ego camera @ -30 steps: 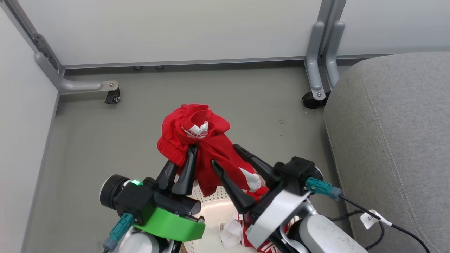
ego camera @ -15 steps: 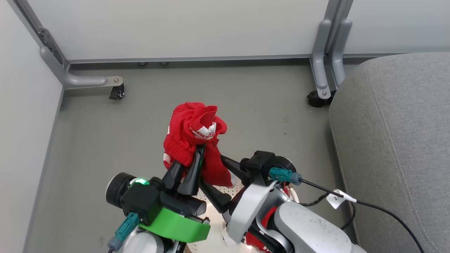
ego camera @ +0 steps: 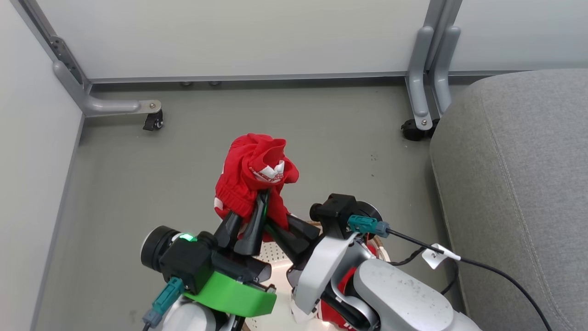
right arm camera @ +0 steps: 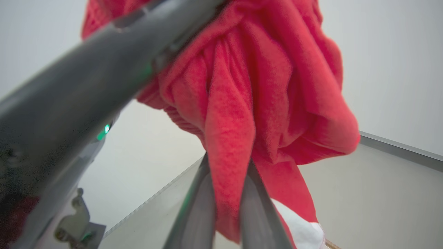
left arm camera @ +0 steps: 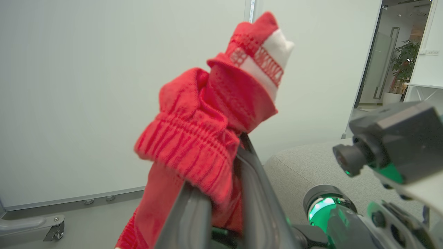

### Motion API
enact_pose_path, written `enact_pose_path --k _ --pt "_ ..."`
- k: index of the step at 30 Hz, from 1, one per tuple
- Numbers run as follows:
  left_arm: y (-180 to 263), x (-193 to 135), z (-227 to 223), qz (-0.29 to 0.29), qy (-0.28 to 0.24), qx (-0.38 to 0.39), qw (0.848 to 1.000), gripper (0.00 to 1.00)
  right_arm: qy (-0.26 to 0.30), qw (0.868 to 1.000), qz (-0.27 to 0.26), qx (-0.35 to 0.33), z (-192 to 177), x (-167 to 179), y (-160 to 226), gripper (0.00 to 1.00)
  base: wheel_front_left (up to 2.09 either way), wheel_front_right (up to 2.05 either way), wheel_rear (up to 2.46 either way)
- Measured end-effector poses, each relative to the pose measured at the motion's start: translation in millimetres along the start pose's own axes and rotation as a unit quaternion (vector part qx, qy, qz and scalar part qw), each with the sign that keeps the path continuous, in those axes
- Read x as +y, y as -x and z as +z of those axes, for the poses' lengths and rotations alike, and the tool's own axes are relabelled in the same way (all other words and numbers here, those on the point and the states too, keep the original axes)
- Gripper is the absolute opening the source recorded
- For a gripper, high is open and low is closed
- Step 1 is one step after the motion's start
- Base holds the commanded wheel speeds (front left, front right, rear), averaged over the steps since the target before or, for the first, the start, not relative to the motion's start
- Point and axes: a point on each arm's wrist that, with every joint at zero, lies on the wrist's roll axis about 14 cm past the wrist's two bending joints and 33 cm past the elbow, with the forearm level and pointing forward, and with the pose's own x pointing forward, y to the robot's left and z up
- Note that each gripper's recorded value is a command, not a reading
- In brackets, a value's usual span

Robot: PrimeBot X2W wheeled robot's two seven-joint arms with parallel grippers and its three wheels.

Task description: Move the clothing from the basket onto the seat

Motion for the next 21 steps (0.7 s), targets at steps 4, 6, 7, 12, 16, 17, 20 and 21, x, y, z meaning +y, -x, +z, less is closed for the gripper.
enact_pose_path --k 4,6,7,12,16,17,20,21 --pt "0.0 -0.4 -0.5 -0.001 -0.001 0.001 1.0 0.0 0.001 1.0 -0.001 -0.001 -0.2 -0.8 -0.1 0.0 0.0 0.0 0.0" --pt "0.2 -0.7 -0.7 -0.001 -0.001 0.001 1.0 0.0 0.001 1.0 -0.001 -0.001 -0.1 -1.2 -0.2 0.0 0.0 0.0 0.0" --pt "0.5 -0.8 -0.8 -0.001 -0.001 0.002 1.0 0.0 0.0 1.0 -0.001 -0.001 0.3 -1.1 -0.3 0.0 0.0 0.0 0.0" --pt "2.1 -0.6 -2.8 -0.002 -0.004 0.007 1.0 0.0 -0.001 1.0 -0.001 -0.001 -0.6 -0.9 -0.7 0.0 0.0 0.0 0.0" --pt "3.6 1.8 -5.2 0.001 -0.011 0.014 1.0 1.0 0.0 1.0 -0.002 -0.002 -0.4 -2.3 -1.1 0.0 0.0 0.0 0.0" --pt "4.0 2.0 -5.2 0.001 -0.012 0.015 1.0 1.0 0.001 1.0 -0.003 -0.003 0.9 -3.7 -1.4 0.0 0.0 0.0 0.0" --pt "6.5 4.9 -6.9 0.003 -0.019 0.024 1.0 1.0 0.004 1.0 -0.006 -0.009 4.6 -7.6 -2.4 0.0 0.0 0.0 0.0" --pt "7.9 6.1 -7.3 0.003 -0.022 0.026 0.999 1.0 0.004 1.0 -0.007 -0.009 4.9 -8.5 -2.7 0.0 0.0 0.0 0.0"
